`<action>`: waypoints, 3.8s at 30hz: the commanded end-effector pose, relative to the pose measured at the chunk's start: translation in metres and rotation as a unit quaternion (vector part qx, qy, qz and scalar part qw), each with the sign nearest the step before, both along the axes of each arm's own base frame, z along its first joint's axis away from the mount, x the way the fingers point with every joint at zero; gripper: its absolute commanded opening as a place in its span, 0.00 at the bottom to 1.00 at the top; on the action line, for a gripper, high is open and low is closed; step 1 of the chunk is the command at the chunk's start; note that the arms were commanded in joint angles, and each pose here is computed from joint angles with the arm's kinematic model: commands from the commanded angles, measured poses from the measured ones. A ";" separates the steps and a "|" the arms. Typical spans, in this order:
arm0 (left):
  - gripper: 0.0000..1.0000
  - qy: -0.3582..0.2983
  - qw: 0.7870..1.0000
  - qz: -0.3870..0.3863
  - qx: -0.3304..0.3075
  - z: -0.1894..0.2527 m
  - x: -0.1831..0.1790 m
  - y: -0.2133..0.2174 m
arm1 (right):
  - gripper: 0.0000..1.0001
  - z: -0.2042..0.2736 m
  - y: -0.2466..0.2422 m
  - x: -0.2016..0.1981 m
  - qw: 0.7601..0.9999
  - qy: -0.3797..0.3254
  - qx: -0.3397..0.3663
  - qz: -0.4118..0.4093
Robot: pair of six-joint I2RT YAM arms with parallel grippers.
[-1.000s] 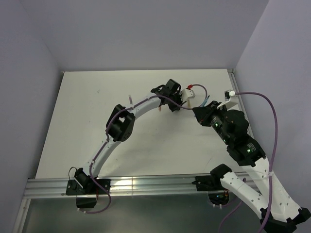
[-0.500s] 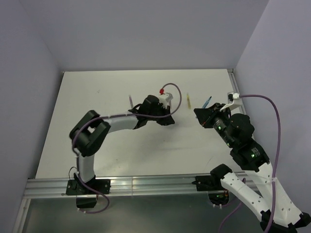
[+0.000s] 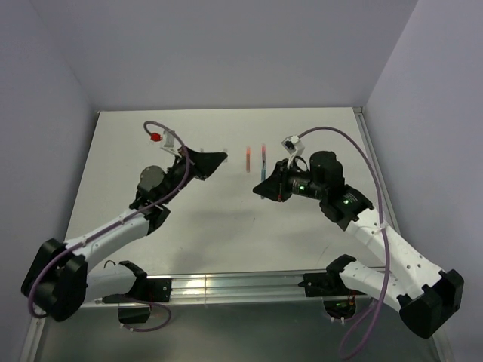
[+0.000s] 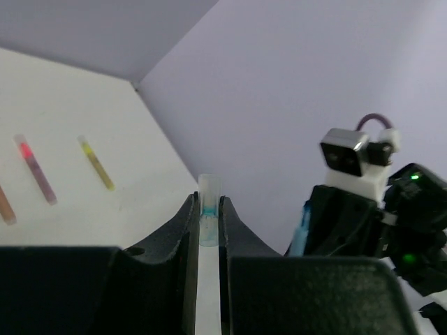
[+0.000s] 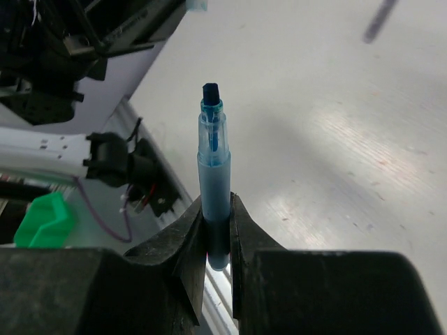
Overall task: Insert the pens into the pen caps
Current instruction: Insert the pen cap onto the pen.
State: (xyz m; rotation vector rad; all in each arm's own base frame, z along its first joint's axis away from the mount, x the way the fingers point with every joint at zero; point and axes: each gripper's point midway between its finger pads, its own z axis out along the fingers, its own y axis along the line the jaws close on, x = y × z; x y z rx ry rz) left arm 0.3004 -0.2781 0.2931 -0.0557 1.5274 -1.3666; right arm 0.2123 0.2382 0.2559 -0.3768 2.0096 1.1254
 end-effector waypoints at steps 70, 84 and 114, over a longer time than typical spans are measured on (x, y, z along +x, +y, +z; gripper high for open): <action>0.00 -0.144 0.980 -0.014 -0.137 0.106 -0.055 0.041 | 0.00 0.055 0.125 -0.019 0.972 -0.039 0.081 0.218; 0.00 -0.141 0.980 -0.008 -0.142 0.109 -0.052 0.044 | 0.00 0.052 0.126 -0.022 0.970 -0.032 0.082 0.228; 0.00 -0.144 0.978 -0.032 -0.146 0.109 -0.061 0.043 | 0.00 0.058 0.123 -0.014 0.974 -0.044 0.076 0.207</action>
